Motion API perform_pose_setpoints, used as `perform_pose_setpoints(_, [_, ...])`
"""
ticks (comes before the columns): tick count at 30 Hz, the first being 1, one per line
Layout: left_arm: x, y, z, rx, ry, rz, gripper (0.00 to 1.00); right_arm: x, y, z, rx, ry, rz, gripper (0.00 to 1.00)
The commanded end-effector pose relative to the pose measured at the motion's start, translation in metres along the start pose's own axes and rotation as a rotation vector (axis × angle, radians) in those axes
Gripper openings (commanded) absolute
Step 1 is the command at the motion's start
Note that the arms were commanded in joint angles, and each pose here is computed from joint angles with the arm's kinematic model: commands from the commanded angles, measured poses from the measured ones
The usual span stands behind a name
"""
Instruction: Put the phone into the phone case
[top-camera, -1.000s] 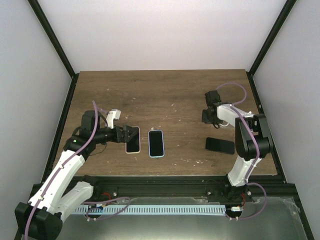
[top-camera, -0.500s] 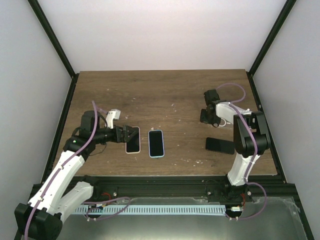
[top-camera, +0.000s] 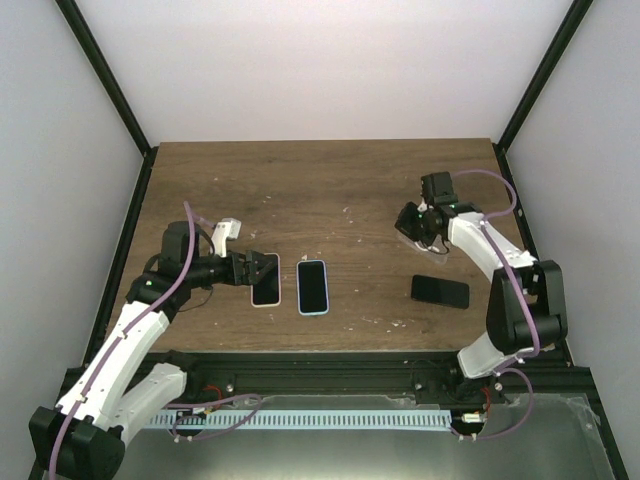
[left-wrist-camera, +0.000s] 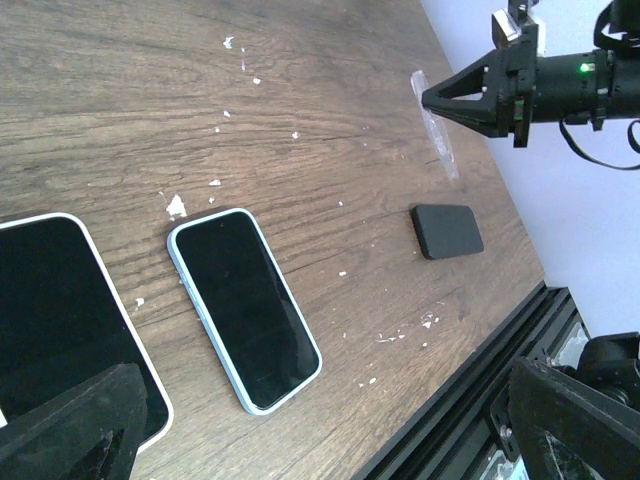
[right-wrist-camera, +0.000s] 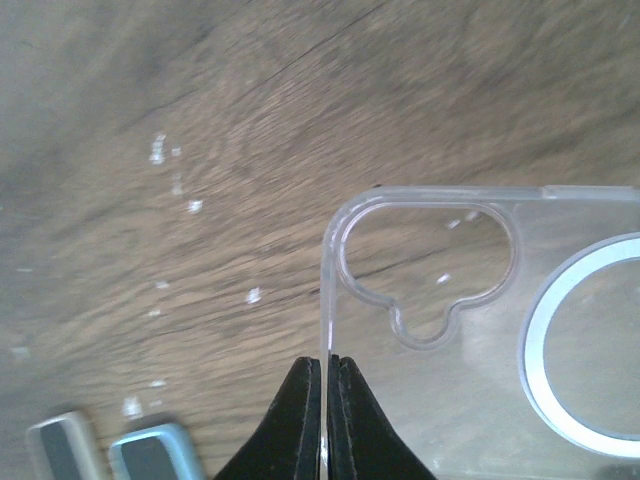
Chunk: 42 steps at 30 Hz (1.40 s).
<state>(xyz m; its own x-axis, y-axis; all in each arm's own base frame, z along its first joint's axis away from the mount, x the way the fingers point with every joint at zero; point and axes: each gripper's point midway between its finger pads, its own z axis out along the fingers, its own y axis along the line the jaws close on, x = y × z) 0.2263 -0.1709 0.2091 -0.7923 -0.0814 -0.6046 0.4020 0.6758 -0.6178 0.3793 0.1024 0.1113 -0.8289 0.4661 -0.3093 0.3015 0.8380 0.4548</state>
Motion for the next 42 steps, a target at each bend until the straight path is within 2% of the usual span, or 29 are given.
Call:
perform_pose_setpoints(1, [0.000, 0.001, 0.000, -0.003, -0.010, 0.018, 1.00, 0.024, 0.025, -0.016, -0.172, 0.101, 0.256, 0.01])
perform_pose_setpoints(8, [0.000, 0.000, -0.002, -0.002, -0.016, 0.021, 1.00, 0.066, 0.031, -0.015, -0.194, 0.136, 0.570, 0.01])
perform_pose_setpoints(15, [0.001, -0.001, 0.000, 0.013, -0.007, 0.018, 1.00, 0.075, 0.039, 0.003, -0.174, 0.147, 0.783, 0.01])
perform_pose_setpoints(19, [0.001, -0.001, -0.002, 0.007, -0.014, 0.023, 1.00, 0.071, 0.047, 0.013, -0.157, 0.126, 0.839, 0.01])
perform_pose_setpoints(29, [0.000, -0.002, -0.003, 0.005, -0.022, 0.025, 1.00, 0.088, 0.063, 0.046, -0.119, 0.168, 0.966, 0.01])
perform_pose_setpoints(35, [-0.001, -0.002, -0.004, 0.004, -0.029, 0.028, 1.00, 0.085, 0.070, 0.051, -0.105, 0.166, 1.015, 0.01])
perform_pose_setpoints(38, [-0.001, -0.002, -0.004, 0.003, -0.027, 0.028, 1.00, 0.082, 0.077, 0.053, -0.147, 0.169, 0.987, 0.01])
perform_pose_setpoints(39, [0.000, -0.001, -0.004, 0.002, -0.025, 0.027, 1.00, 0.082, 0.078, 0.053, -0.155, 0.167, 0.968, 0.05])
perform_pose_setpoints(42, [-0.001, -0.002, -0.004, 0.001, -0.029, 0.029, 1.00, 0.078, 0.079, 0.045, -0.191, 0.143, 0.907, 0.32])
